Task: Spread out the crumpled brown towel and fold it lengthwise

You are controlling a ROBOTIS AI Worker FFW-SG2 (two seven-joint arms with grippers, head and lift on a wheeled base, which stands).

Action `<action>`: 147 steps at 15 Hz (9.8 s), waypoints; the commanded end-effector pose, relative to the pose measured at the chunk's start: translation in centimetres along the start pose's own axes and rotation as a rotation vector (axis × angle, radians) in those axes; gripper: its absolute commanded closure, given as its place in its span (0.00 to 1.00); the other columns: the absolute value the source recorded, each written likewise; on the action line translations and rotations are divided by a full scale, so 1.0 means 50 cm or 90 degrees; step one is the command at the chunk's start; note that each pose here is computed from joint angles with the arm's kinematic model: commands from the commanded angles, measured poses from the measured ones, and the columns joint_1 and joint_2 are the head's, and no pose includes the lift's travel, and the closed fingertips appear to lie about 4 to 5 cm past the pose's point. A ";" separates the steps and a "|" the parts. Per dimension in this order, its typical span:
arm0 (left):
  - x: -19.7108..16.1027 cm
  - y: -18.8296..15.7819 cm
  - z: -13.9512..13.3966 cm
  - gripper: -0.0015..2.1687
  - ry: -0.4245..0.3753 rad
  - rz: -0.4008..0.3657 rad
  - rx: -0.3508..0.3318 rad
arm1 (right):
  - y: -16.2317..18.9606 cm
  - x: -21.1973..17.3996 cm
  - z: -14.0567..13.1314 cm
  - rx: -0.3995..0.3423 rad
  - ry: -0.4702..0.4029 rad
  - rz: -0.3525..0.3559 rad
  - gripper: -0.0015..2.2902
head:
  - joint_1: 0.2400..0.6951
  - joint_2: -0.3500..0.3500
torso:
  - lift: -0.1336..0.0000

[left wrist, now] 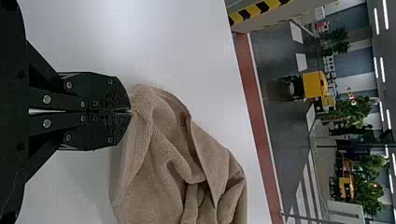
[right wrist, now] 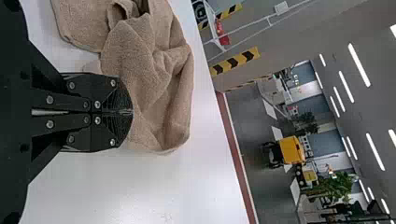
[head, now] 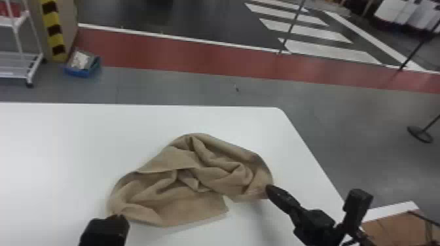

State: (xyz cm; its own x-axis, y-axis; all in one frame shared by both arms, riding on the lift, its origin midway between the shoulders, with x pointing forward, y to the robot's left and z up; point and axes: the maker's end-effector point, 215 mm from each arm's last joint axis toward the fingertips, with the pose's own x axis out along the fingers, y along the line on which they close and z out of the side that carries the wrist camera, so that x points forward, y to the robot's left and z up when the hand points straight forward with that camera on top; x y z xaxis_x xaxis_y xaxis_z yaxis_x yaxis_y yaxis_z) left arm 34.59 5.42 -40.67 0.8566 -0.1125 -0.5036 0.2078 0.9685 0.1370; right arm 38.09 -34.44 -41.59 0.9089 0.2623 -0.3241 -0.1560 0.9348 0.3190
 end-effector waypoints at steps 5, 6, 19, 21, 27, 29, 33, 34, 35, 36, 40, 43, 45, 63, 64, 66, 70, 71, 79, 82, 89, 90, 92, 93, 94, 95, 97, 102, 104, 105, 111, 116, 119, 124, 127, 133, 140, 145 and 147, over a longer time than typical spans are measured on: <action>0.001 0.005 0.001 0.66 -0.002 0.006 0.004 | 0.005 -0.025 0.134 0.008 -0.087 0.012 0.57 | 1.00 0.00 | 0.07; -0.002 0.013 0.009 0.66 -0.010 0.014 0.006 | 0.003 -0.020 0.157 0.018 -0.097 0.015 0.57 | 1.00 0.00 | 0.07; -0.109 0.160 0.236 0.65 -0.169 0.142 0.037 | -0.126 -0.067 0.397 0.078 -0.211 -0.034 0.57 | 1.00 0.00 | 0.07; -0.107 0.166 0.234 0.66 -0.162 0.148 0.046 | -0.158 -0.096 0.427 0.080 -0.227 -0.053 0.57 | 1.00 0.00 | 0.07; -0.105 0.181 0.237 0.65 -0.166 0.164 0.054 | -0.273 -0.128 0.455 0.084 -0.226 -0.119 0.57 | 1.00 0.00 | 0.07; -0.102 0.178 0.237 0.65 -0.166 0.163 0.053 | -0.282 -0.100 0.434 0.074 -0.215 -0.126 0.57 | 1.00 0.00 | 0.07; -0.086 0.180 0.218 0.66 -0.153 0.170 0.064 | -0.321 -0.056 0.404 0.075 -0.209 -0.147 0.57 | 1.00 0.00 | 0.07; -0.079 0.183 0.207 0.66 -0.146 0.173 0.070 | -0.337 -0.052 0.404 0.077 -0.210 -0.154 0.57 | 1.00 0.00 | 0.07; -0.072 0.189 0.199 0.65 -0.140 0.178 0.074 | -0.361 -0.053 0.403 0.073 -0.211 -0.169 0.57 | 1.00 0.00 | 0.07; -0.065 0.197 0.191 0.66 -0.135 0.185 0.076 | -0.378 -0.044 0.401 0.060 -0.213 -0.179 0.56 | 1.00 0.00 | 0.07; -0.056 0.189 0.187 0.66 -0.130 0.179 0.074 | -0.422 0.010 0.352 0.002 -0.173 -0.223 0.00 | 1.00 0.00 | 0.07; -0.055 0.189 0.187 0.66 -0.130 0.178 0.075 | -0.439 -0.029 0.360 -0.028 -0.193 -0.241 0.02 | 1.00 0.00 | 0.07; -0.049 0.186 0.182 0.66 -0.126 0.176 0.075 | -0.426 -0.070 0.367 -0.054 -0.199 -0.225 0.05 | 1.00 0.00 | 0.07; 0.015 0.150 0.168 0.66 -0.108 0.154 0.082 | -0.299 -0.296 0.139 -0.159 0.012 0.052 0.19 | 1.00 0.00 | 0.07; 0.016 0.149 0.167 0.66 -0.106 0.153 0.082 | -0.299 -0.303 0.122 -0.161 0.031 0.054 0.19 | 1.00 0.00 | 0.07; 0.020 0.145 0.162 0.66 -0.103 0.147 0.083 | -0.303 -0.321 0.089 -0.173 0.073 0.054 0.19 | 1.00 0.00 | 0.07; 0.024 0.145 0.159 0.66 -0.102 0.146 0.083 | -0.306 -0.315 0.010 -0.190 0.167 0.059 0.19 | 1.00 0.00 | 0.07; 0.023 0.144 0.160 0.66 -0.103 0.145 0.083 | -0.306 -0.308 -0.006 -0.196 0.182 0.058 0.20 | 1.00 0.00 | 0.07; 0.023 0.148 0.161 0.66 -0.105 0.148 0.082 | -0.320 -0.293 -0.055 -0.209 0.248 0.054 0.21 | 1.00 0.00 | 0.07; 0.024 0.149 0.162 0.65 -0.105 0.147 0.081 | -0.326 -0.296 -0.072 -0.208 0.268 0.053 0.21 | 1.00 0.00 | 0.07; 0.025 0.152 0.161 0.66 -0.105 0.148 0.081 | -0.334 -0.281 -0.097 -0.202 0.303 0.048 0.26 | 1.00 0.00 | 0.07; 0.025 0.153 0.161 0.66 -0.105 0.148 0.082 | -0.334 -0.277 -0.097 -0.203 0.303 0.047 0.26 | 1.00 0.00 | 0.07; 0.025 0.153 0.161 0.66 -0.105 0.148 0.082 | -0.336 -0.274 -0.094 -0.196 0.304 0.045 0.37 | 1.00 0.00 | 0.07; 0.024 0.151 0.162 0.66 -0.105 0.147 0.082 | -0.335 -0.272 -0.089 -0.192 0.300 0.044 0.43 | 1.00 0.00 | 0.07; 0.024 0.153 0.162 0.66 -0.105 0.148 0.082 | -0.334 -0.273 -0.083 -0.188 0.295 0.043 0.51 | 1.00 0.00 | 0.07; 0.024 0.152 0.163 0.66 -0.106 0.148 0.081 | -0.329 -0.273 -0.065 -0.180 0.278 0.047 0.56 | 1.00 0.00 | 0.07; 0.025 0.154 0.163 0.66 -0.105 0.149 0.082 | -0.322 -0.276 -0.024 -0.171 0.241 0.050 0.57 | 1.00 0.00 | 0.07; 0.022 0.172 0.177 0.66 -0.115 0.166 0.078 | -0.319 -0.268 0.162 -0.136 0.096 0.052 0.57 | 1.00 0.00 | 0.07; 0.018 0.185 0.186 0.66 -0.122 0.178 0.076 | -0.333 -0.254 0.243 -0.132 0.033 0.039 0.57 | 1.00 0.00 | 0.07; 0.017 0.189 0.191 0.66 -0.124 0.180 0.074 | -0.347 -0.244 0.282 -0.122 0.000 0.028 0.57 | 1.00 0.00 | 0.07; -0.050 0.209 0.256 0.66 -0.174 0.192 0.069 | -0.420 -0.188 0.472 -0.066 -0.165 -0.051 0.57 | 1.00 0.00 | 0.07; -0.087 0.199 0.280 0.66 -0.192 0.173 0.071 | -0.399 -0.172 0.475 0.000 -0.160 -0.039 0.57 | 0.95 0.00 | 0.07; -0.046 0.206 0.281 0.66 -0.187 0.171 0.081 | -0.385 -0.117 0.450 0.011 -0.131 -0.048 0.57 | 0.95 0.00 | 0.07; 0.094 0.321 0.322 0.66 -0.161 0.166 0.048 | -0.353 0.035 0.514 0.003 -0.124 -0.051 0.57 | 0.94 0.00 | 0.07; 0.166 0.403 0.415 0.66 -0.193 0.164 0.024 | -0.306 0.160 0.555 -0.003 -0.116 -0.032 0.57 | 0.83 0.00 | 0.07; 0.256 0.462 0.680 0.66 -0.372 0.086 -0.043 | -0.195 0.340 0.736 -0.031 -0.172 0.003 0.57 | 0.51 0.13 | 0.07; 0.235 0.474 0.529 0.66 -0.401 0.082 -0.074 | -0.222 0.323 0.549 -0.009 -0.126 0.042 0.57 | 0.32 0.19 | 0.07; 0.195 0.411 0.249 0.66 -0.328 0.091 -0.075 | -0.310 0.148 0.340 0.021 -0.077 0.055 0.57 | 0.79 0.16 | 0.07; 0.180 0.387 0.164 0.66 -0.300 0.093 -0.063 | -0.359 0.072 0.304 0.036 -0.079 0.044 0.57 | 0.99 0.10 | 0.07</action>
State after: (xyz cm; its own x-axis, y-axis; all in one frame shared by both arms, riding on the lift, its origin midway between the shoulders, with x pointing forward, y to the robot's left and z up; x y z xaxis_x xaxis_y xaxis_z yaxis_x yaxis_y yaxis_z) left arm 52.19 21.55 -33.33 0.9992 -0.0368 -0.0148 0.0378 0.9967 0.0717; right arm 52.59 -51.51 -33.83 0.9292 0.3264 -0.1733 -0.2419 0.8917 0.3827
